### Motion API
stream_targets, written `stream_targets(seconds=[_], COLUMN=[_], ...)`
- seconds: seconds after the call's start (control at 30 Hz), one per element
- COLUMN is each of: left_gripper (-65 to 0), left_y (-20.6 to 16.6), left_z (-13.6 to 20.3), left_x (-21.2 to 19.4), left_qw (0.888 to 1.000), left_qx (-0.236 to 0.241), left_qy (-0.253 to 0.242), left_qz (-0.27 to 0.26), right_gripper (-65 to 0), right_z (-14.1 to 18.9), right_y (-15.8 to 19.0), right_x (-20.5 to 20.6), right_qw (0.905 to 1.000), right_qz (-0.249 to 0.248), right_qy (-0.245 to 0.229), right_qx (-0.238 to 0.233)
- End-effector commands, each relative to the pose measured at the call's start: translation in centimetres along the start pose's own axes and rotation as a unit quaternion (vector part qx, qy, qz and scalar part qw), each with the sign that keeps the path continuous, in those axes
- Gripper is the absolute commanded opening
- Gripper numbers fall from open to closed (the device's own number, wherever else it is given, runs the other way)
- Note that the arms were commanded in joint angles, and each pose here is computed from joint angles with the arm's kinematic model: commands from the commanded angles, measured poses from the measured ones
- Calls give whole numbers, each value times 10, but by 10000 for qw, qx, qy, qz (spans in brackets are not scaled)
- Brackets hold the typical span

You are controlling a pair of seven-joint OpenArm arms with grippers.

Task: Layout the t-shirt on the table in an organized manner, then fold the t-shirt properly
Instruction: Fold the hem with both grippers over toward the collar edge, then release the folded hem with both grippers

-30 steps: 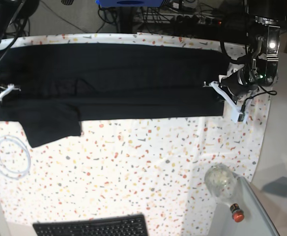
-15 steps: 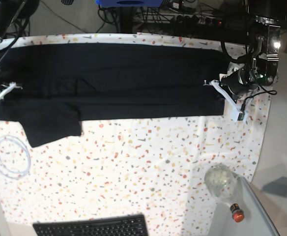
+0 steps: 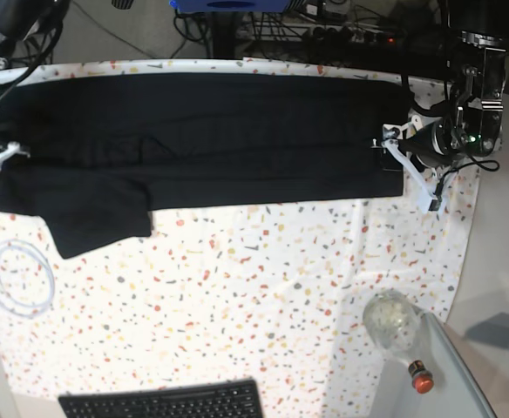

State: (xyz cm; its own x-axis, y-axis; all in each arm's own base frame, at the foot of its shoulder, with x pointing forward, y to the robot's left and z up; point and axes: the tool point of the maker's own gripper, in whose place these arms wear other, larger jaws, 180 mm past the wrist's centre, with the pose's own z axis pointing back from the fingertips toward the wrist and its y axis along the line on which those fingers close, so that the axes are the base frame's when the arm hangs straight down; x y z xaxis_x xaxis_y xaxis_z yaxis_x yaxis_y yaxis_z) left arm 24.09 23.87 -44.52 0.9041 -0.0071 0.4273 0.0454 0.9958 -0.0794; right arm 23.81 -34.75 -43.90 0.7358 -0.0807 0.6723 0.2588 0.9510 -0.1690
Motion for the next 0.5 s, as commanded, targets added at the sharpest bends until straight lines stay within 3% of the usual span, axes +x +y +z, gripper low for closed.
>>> stream_targets(seconds=[0.0,0.2,0.27,0.33,0.4,0.43,0.47], left_gripper=[-237,-234,-252,-364,-579,-650,-650], left_y=[13,64,62,49,32,27,21], left_z=[13,69,80,80,73,69,65], left_x=[25,64,67,58,44,37,30], left_qw=[9991,9816,9795,9831,9866,9874,9878], left_qx=[125,695,689,505,269,202,154], left_qy=[-410,-1542,-1709,-1672,-1543,-1485,-1431], left_qz=[57,881,811,550,450,509,591], right_gripper=[-489,-497,-540,-650,-650,-650,-650], right_z=[7,6,1,-3,-9,-13,-19], right_y=[-9,25,31,32,36,38,42], right_x=[36,90,96,89,73,65,60], right_qw=[9985,9935,9933,9952,9975,9981,9983], right_qz=[15,375,358,316,303,278,219], right_qy=[-535,-1054,-1065,-885,-539,-396,-317], right_qx=[-129,189,267,284,342,386,448])
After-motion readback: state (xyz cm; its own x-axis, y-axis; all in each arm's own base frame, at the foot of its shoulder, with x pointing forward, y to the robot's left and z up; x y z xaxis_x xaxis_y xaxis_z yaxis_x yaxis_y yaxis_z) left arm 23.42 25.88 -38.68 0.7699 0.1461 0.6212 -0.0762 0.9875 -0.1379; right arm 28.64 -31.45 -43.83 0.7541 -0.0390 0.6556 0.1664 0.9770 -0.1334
